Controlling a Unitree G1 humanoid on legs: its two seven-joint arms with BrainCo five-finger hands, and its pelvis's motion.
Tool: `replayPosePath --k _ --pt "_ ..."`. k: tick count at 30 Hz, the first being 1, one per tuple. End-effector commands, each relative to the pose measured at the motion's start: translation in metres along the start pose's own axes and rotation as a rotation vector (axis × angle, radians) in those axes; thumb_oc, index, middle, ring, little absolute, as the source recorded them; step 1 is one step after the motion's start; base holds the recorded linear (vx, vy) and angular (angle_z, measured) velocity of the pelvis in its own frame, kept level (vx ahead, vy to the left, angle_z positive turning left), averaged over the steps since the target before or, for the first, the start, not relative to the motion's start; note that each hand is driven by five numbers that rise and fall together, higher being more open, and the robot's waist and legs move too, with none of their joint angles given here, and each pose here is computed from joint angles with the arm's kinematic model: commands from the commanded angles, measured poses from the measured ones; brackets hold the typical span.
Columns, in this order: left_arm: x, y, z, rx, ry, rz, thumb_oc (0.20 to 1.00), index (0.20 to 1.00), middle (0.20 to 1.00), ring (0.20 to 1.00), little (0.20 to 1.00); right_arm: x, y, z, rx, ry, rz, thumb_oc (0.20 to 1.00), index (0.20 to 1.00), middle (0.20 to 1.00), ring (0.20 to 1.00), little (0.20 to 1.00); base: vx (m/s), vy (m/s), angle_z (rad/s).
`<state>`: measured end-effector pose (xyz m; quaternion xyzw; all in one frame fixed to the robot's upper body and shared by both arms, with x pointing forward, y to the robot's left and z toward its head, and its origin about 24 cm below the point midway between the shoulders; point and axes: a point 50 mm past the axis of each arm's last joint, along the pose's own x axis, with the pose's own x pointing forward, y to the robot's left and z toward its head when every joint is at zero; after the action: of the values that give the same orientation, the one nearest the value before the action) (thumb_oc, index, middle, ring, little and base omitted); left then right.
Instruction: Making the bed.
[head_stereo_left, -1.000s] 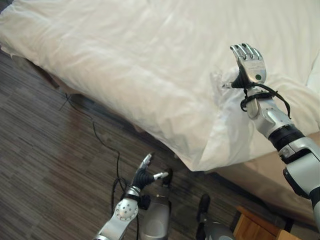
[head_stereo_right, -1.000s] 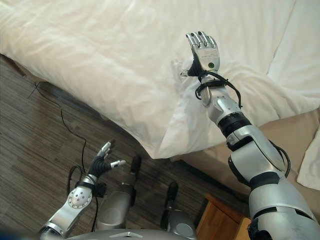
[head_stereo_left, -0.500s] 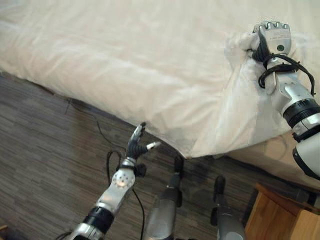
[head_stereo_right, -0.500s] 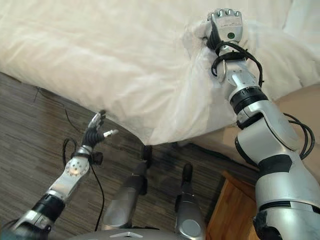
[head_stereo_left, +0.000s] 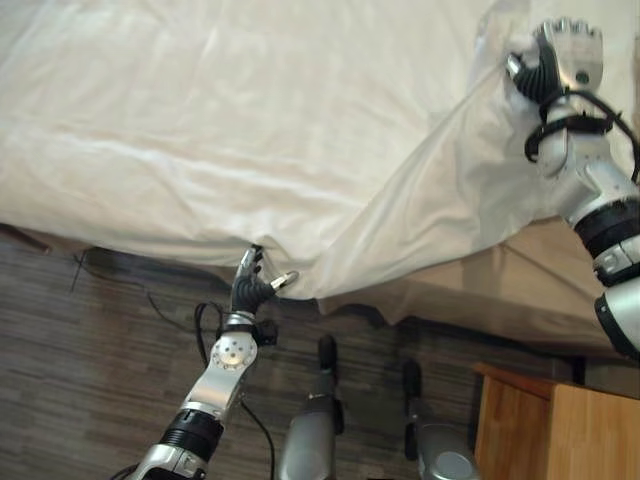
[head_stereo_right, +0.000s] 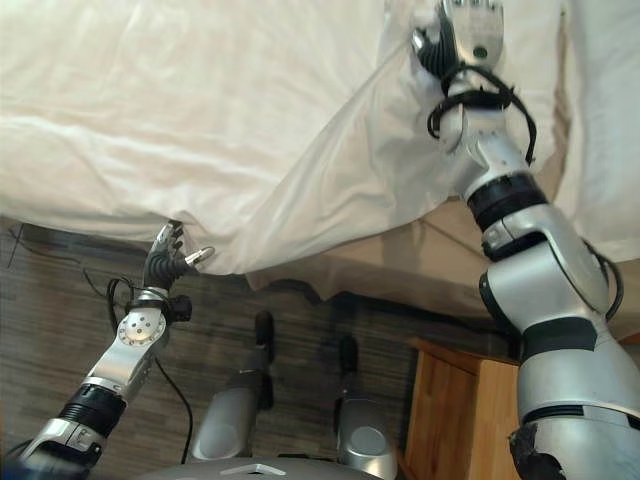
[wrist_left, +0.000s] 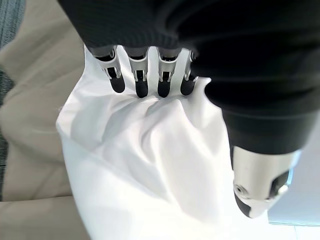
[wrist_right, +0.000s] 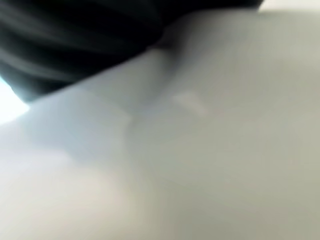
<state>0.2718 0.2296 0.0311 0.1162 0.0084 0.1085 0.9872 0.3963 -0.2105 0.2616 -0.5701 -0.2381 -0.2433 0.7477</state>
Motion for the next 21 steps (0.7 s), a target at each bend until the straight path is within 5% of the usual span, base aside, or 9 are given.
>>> replayPosePath --k 1,17,21 --pt "-0.003 -0.014 0.012 -0.079 -0.067 -0.066 1.000 1.000 1.000 1.000 1.000 -0.027 0.019 -0.015 0.054 0.058 0.036 0.200 0.200 0.200 0.200 0.200 0.06 0.010 -0.73" --pt "-0.028 -0.007 -0.016 -0.148 0.069 -0.067 1.000 1.000 1.000 1.000 1.000 -0.153 0.080 -0.074 0.135 0.299 0.345 0.200 0.200 0.200 0.200 0.200 0.04 0.002 -0.23" --pt "-0.027 -0.011 -0.021 -0.154 0.091 -0.072 1.000 1.000 1.000 1.000 1.000 -0.186 0.099 -0.093 0.068 0.392 0.475 0.931 0.931 0.931 0.931 0.931 0.00 -0.009 -0.10"
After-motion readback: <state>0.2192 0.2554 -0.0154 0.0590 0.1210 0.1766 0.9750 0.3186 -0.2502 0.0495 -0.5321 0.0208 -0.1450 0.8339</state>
